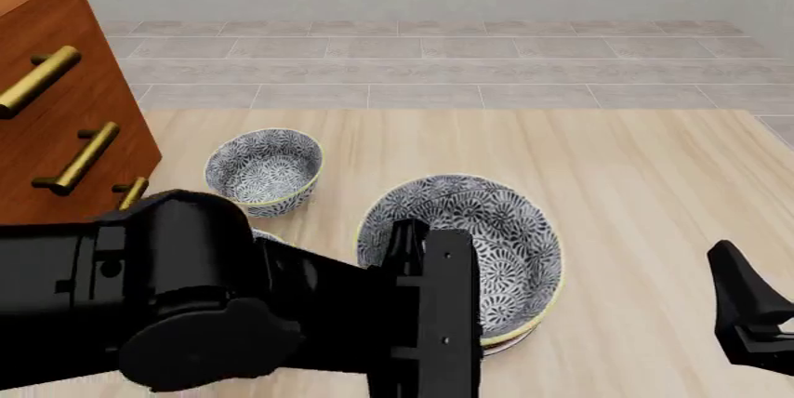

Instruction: Put the bowl at the front on the plate.

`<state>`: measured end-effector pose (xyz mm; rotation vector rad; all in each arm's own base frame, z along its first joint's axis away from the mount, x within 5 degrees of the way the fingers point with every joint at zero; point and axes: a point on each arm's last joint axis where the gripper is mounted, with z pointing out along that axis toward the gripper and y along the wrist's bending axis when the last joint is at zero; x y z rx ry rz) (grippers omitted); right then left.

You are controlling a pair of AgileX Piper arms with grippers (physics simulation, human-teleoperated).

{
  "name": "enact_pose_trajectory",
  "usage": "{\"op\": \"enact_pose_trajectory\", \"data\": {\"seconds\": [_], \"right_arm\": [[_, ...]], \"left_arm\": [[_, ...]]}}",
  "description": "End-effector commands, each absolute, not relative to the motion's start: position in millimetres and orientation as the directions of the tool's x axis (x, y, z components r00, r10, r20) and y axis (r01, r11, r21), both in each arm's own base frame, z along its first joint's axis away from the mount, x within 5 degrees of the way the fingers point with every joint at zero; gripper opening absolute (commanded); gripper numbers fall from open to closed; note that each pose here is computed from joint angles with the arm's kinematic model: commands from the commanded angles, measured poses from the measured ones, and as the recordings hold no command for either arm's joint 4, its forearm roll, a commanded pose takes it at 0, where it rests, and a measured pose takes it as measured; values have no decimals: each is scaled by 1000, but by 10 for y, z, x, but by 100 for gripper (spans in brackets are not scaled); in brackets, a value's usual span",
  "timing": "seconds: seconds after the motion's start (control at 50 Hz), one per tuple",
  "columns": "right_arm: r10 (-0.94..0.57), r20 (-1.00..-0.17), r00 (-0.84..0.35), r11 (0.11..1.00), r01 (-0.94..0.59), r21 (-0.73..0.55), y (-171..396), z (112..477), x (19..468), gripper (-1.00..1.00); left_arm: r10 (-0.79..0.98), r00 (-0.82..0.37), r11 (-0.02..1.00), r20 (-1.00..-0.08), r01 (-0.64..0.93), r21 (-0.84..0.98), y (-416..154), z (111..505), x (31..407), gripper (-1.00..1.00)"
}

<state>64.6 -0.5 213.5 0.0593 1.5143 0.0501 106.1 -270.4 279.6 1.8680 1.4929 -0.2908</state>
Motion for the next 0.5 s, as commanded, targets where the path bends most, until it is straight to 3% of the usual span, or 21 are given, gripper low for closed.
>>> {"op": "enact_pose_trajectory", "data": {"seconds": [0.02,0.5], "right_arm": [[71,-996,55,998,0,71,-2,2135,651,100],[67,-996,61,998,6,68,-6,2132,622,100]], "left_arm": [[764,284,-49,-579,921,387,-2880,2803,1200,-100],[742,169,98,-649,930,354,-3110,2816,1532,-100]]}}
